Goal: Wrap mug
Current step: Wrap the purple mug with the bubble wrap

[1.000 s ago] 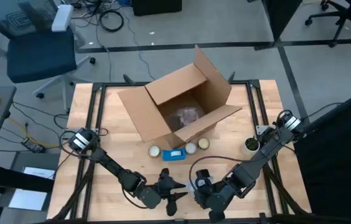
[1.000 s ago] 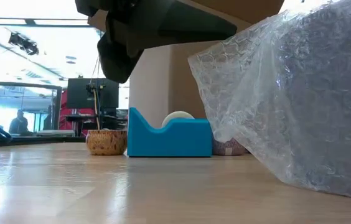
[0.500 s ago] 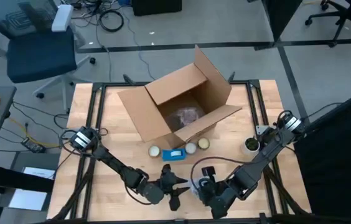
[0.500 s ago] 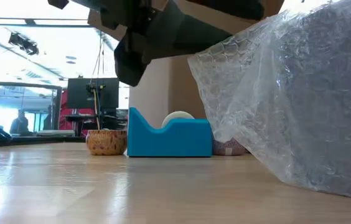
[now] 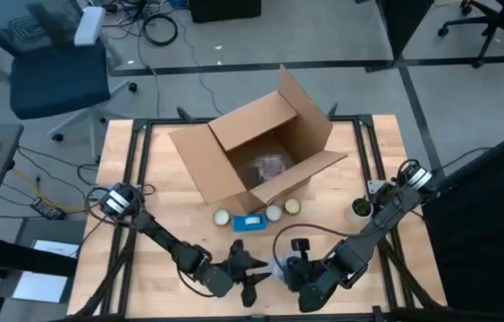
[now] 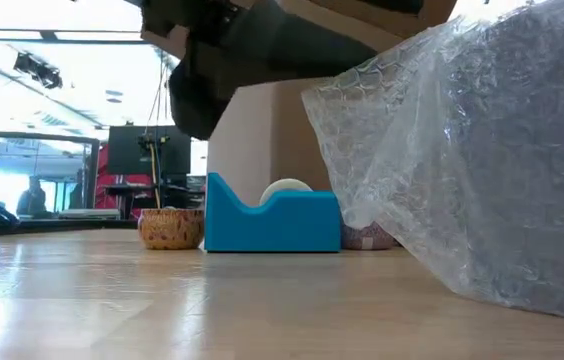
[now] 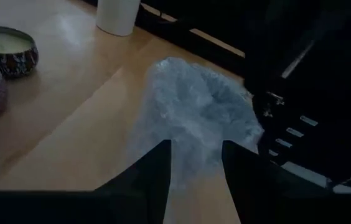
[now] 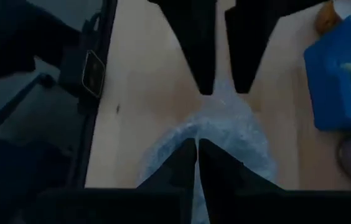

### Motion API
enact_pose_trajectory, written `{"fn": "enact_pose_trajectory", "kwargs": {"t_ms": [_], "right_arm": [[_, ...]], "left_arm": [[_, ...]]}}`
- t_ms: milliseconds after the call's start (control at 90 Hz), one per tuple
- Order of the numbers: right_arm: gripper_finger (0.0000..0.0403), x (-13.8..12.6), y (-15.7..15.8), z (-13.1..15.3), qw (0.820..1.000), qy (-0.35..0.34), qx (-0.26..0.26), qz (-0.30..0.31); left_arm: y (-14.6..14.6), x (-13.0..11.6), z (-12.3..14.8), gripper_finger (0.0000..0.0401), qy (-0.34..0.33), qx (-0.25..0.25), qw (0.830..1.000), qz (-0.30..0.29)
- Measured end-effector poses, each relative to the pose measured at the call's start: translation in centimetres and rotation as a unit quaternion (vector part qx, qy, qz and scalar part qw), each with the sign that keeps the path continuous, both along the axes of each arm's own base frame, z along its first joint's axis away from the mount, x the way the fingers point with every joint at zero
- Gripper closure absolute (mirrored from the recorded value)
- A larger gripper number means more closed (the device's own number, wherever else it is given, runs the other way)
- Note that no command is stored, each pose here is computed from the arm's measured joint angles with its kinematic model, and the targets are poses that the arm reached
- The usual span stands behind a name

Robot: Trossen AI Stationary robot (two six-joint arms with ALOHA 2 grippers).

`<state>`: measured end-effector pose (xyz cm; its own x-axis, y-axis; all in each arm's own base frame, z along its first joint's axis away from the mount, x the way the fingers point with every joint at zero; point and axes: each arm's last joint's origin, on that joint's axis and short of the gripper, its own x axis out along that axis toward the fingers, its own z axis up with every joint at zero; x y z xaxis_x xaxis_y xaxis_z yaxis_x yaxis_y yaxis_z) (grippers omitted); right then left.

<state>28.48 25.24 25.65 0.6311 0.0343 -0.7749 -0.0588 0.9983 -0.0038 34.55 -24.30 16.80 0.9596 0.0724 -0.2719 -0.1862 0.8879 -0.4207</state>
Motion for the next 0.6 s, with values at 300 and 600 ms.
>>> {"fn": "enact_pose_trajectory", "kwargs": {"t_ms": [300, 600], "right_arm": [[0.0403, -0.4, 0.5, -1.2, 0.999, -0.032, 0.0, -0.022], [0.0403, 0.3, -1.6, -5.0, 0.998, -0.033, 0.008, -0.054]], "left_arm": [[-0.7, -0.6, 0.1, 0.0272, -0.006, 0.004, 1.0, 0.003], [-0.7, -0.6, 0.1, 0.0272, -0.008, 0.014, 1.0, 0.011]]}}
